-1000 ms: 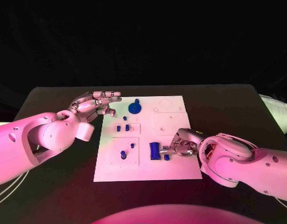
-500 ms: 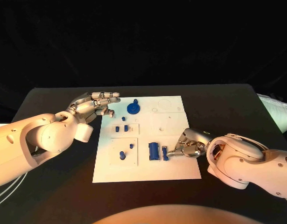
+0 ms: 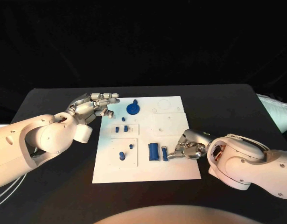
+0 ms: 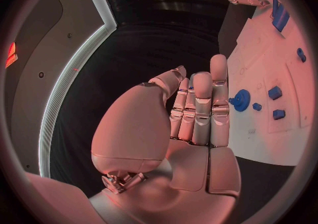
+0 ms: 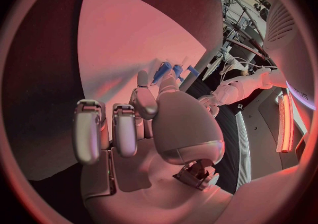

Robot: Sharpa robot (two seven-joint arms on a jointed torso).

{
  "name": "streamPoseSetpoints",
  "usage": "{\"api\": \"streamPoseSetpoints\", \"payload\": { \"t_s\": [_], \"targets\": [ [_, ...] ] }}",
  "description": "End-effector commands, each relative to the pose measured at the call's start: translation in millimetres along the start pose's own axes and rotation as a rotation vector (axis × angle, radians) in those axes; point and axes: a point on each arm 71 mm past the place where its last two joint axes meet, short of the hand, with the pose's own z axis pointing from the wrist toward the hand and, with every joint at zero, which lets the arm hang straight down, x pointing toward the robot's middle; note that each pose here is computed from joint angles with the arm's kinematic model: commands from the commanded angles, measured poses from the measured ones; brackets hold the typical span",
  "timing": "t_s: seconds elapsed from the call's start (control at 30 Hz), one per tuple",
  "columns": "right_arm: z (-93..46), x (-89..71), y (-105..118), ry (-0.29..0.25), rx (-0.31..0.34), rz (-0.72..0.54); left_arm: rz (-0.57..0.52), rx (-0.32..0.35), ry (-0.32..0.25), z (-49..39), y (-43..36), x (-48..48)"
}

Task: Assemble the parts on the task board

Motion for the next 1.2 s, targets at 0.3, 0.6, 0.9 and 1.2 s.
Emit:
{"api": "streamPoseSetpoints", "payload": {
  "t_s": [0.3, 0.6, 0.9, 1.2],
  "targets": [
    [2.8, 6.3, 5.9, 0.049, -0.014, -0.036, -0.004, 0.000, 0.022, 0.3, 0.6, 2.2],
    [6.2, 6.2, 3.9, 0.037, 0.006, -0.050, -0.004, 0.000, 0.021, -0.1, 0.5, 2.1],
    [16.6, 6.7, 0.4, 0.022, 0.032, -0.058, -0.004, -0.001, 0.022, -0.1, 0.6, 2.4],
    [20.2, 9.2, 3.7, 0.034, 0.023, -0.051, -0.005, -0.003, 0.023, 0.4, 1.1, 2.8]
  ]
}}
